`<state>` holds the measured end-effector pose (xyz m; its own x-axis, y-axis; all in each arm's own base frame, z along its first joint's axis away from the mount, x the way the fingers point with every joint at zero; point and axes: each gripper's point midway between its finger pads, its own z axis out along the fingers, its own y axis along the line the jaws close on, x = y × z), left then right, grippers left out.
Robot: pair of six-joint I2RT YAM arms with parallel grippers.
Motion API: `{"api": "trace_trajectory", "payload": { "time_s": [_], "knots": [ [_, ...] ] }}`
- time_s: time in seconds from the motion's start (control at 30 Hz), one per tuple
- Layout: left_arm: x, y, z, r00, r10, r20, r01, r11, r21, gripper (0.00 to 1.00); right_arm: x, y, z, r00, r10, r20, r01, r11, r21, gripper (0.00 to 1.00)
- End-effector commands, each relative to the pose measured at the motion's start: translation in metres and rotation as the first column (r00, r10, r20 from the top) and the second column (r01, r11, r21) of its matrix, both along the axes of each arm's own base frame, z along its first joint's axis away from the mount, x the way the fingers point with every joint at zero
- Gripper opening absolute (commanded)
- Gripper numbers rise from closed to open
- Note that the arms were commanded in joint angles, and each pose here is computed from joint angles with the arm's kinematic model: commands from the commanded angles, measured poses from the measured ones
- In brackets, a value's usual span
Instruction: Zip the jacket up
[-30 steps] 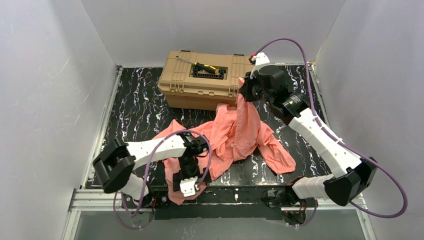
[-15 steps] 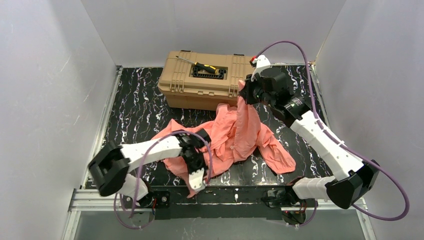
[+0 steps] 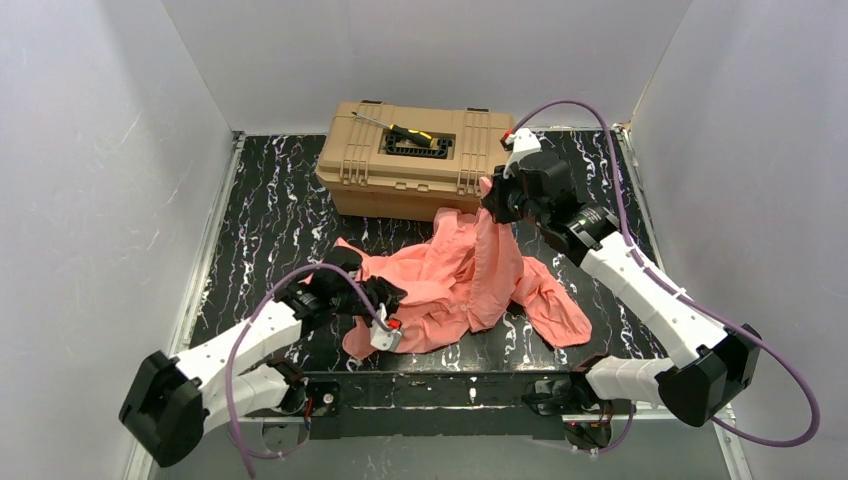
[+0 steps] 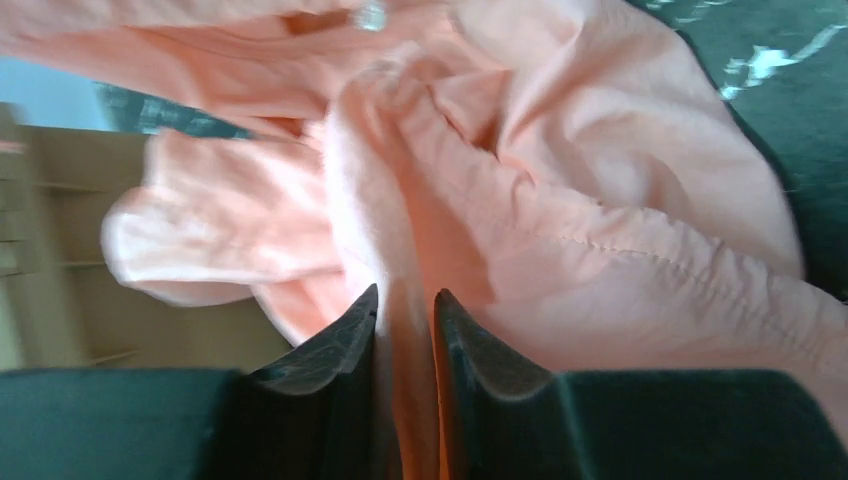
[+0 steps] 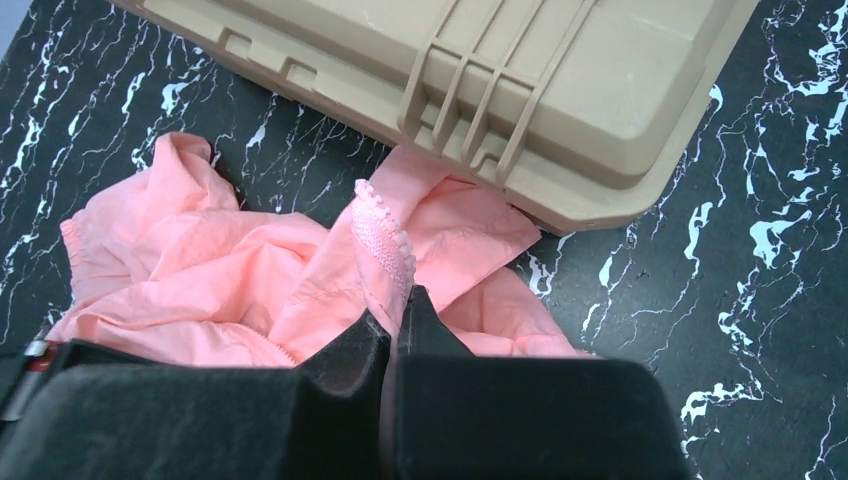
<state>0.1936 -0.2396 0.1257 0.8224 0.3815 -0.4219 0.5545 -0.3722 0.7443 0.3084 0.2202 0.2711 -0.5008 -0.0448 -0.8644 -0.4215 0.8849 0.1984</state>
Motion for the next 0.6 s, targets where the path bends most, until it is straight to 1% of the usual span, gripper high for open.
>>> {"api": "trace_trajectory", "payload": {
  "time_s": [0.0, 0.1, 0.13, 0.23, 0.3, 0.43, 0.5, 0.53, 0.57],
  "knots": [
    [-0.013, 0.015, -0.032, 0.991, 0.002, -0.13, 0.017, 0.99, 0.14, 0.34, 0.003, -0.003, 0.018, 0.998, -0.025, 0.053, 0.022, 0.999, 0.05, 0.01],
    [-0.023, 0.02, -0.025, 0.987, -0.032, -0.158, 0.057, 0.986, 0.155, 0.66, 0.001, -0.005, 0.015, 0.998, -0.025, 0.05, 0.023, 0.999, 0.037, 0.01],
    [-0.028, 0.02, -0.021, 0.986, -0.049, -0.162, 0.073, 0.986, 0.149, 0.73, 0.001, -0.005, 0.014, 0.998, -0.024, 0.049, 0.022, 0.999, 0.034, 0.01],
    [-0.043, 0.018, 0.004, 0.977, -0.091, -0.193, 0.113, 0.988, 0.105, 0.87, 0.0, -0.005, 0.012, 0.999, -0.018, 0.048, 0.017, 0.999, 0.032, 0.01],
    [-0.054, 0.015, 0.028, 0.964, -0.108, -0.241, 0.125, 0.991, 0.057, 0.91, -0.002, -0.005, 0.01, 0.999, -0.009, 0.047, 0.007, 1.0, 0.029, 0.01],
    [-0.066, -0.001, 0.064, 0.918, -0.096, -0.384, 0.092, 0.995, -0.03, 0.98, -0.004, -0.003, 0.005, 0.999, 0.011, 0.04, -0.012, 1.0, 0.026, 0.01],
    [-0.067, -0.017, 0.072, 0.892, -0.091, -0.444, 0.077, 0.996, -0.048, 0.98, -0.005, -0.003, 0.004, 0.999, 0.018, 0.039, -0.019, 0.999, 0.029, 0.01],
    [-0.07, -0.027, 0.069, 0.874, -0.09, -0.477, 0.079, 0.996, -0.044, 0.98, -0.006, -0.002, 0.005, 0.999, 0.022, 0.041, -0.024, 0.999, 0.034, 0.01],
    [-0.071, -0.037, 0.064, 0.873, -0.101, -0.477, 0.09, 0.995, -0.045, 0.98, -0.007, -0.002, 0.005, 0.999, 0.028, 0.04, -0.029, 0.999, 0.037, 0.01]
  ]
}}
